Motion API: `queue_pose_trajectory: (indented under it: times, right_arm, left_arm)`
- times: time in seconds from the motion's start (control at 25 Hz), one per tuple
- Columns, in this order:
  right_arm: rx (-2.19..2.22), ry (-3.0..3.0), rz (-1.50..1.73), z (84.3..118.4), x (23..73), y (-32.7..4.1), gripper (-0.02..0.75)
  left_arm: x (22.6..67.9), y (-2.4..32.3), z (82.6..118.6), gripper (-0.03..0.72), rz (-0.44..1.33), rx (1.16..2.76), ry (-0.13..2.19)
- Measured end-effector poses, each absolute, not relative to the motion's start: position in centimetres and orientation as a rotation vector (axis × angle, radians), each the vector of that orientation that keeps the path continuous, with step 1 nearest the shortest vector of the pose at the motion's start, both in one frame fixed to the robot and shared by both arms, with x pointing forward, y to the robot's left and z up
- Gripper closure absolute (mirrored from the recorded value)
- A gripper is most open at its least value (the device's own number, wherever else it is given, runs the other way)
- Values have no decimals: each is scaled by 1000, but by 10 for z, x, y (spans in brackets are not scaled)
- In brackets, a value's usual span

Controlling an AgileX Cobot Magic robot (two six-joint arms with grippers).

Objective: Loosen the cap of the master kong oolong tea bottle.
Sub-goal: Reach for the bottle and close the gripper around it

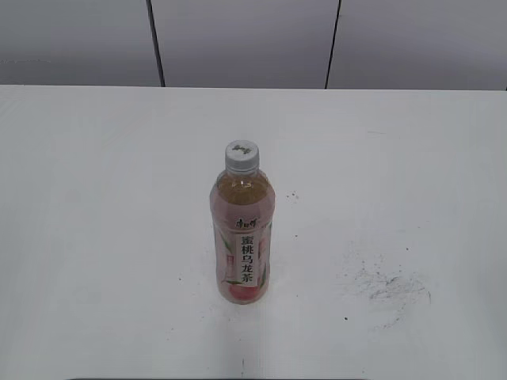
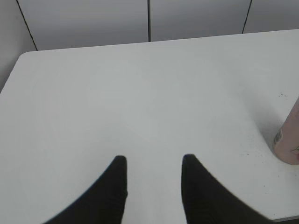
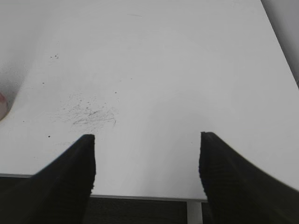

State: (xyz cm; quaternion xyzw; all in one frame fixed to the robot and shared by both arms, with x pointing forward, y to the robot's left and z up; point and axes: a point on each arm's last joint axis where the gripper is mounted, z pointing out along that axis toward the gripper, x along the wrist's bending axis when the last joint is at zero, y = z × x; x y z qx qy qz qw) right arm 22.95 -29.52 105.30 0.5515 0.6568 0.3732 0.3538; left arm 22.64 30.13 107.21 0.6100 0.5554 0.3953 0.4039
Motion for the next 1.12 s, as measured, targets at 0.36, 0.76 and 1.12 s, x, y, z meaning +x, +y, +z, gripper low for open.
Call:
queue_pose_trajectory:
  times: [0.36, 0.76, 1.12]
  right_arm:
    - [1426, 1698, 965, 1053, 229, -295, 216]
    - [1426, 1698, 965, 1053, 229, -295, 216]
    - [1426, 1698, 965, 1053, 229, -295, 216]
  left_arm:
    - [226, 301, 1072, 448, 997, 1540, 1402]
    - [238, 299, 1107, 412, 1126, 1300, 1192]
    - [333, 295, 1134, 316, 1086, 1082, 1159]
